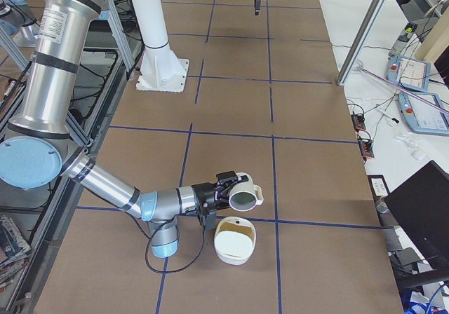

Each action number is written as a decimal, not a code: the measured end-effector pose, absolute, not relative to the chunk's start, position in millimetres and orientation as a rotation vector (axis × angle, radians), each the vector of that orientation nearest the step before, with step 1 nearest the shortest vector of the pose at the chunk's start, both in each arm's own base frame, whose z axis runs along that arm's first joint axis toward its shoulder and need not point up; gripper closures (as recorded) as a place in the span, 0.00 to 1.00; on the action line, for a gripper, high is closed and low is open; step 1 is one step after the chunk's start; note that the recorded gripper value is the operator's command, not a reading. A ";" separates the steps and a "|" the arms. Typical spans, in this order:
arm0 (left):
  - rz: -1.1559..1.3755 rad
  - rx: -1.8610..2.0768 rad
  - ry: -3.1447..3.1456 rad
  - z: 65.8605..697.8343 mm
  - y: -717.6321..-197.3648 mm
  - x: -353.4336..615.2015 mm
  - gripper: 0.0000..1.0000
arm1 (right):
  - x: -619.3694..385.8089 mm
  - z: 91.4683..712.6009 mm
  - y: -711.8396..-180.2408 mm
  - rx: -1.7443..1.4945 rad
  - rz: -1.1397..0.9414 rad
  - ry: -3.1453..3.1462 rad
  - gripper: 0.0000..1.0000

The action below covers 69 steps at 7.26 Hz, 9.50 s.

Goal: Left arm hands cup to right arm to dump lemon

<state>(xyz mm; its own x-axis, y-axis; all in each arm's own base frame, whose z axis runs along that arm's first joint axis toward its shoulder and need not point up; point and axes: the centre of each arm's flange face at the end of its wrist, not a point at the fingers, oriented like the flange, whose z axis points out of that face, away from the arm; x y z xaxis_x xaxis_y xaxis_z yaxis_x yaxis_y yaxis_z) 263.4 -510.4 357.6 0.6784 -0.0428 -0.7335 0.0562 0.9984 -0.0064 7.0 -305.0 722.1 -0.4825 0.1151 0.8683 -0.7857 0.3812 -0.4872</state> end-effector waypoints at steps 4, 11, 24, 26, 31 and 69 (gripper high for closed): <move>-0.056 0.017 0.823 356.9 -510.6 263.5 0.00 | 25.9 712.6 -310.6 0.370 1.543 -2.002 0.83; -0.053 0.024 0.831 348.0 -509.3 262.7 0.00 | 48.1 705.3 -305.1 0.072 1.822 -2.374 0.81; -0.053 0.014 0.828 351.0 -508.9 264.8 0.00 | 28.9 700.6 -300.2 0.524 1.356 -2.033 0.77; -0.053 0.010 0.827 352.3 -509.1 265.9 0.00 | 19.0 702.4 -297.3 0.688 1.111 -1.845 0.77; -0.052 0.007 0.827 353.1 -509.1 266.7 0.00 | 1.3 690.3 -322.5 1.006 0.510 -1.333 0.85; -0.227 -0.216 1.011 115.4 -497.1 447.9 1.00 | -585.8 187.9 -361.4 1.230 0.023 -0.862 0.12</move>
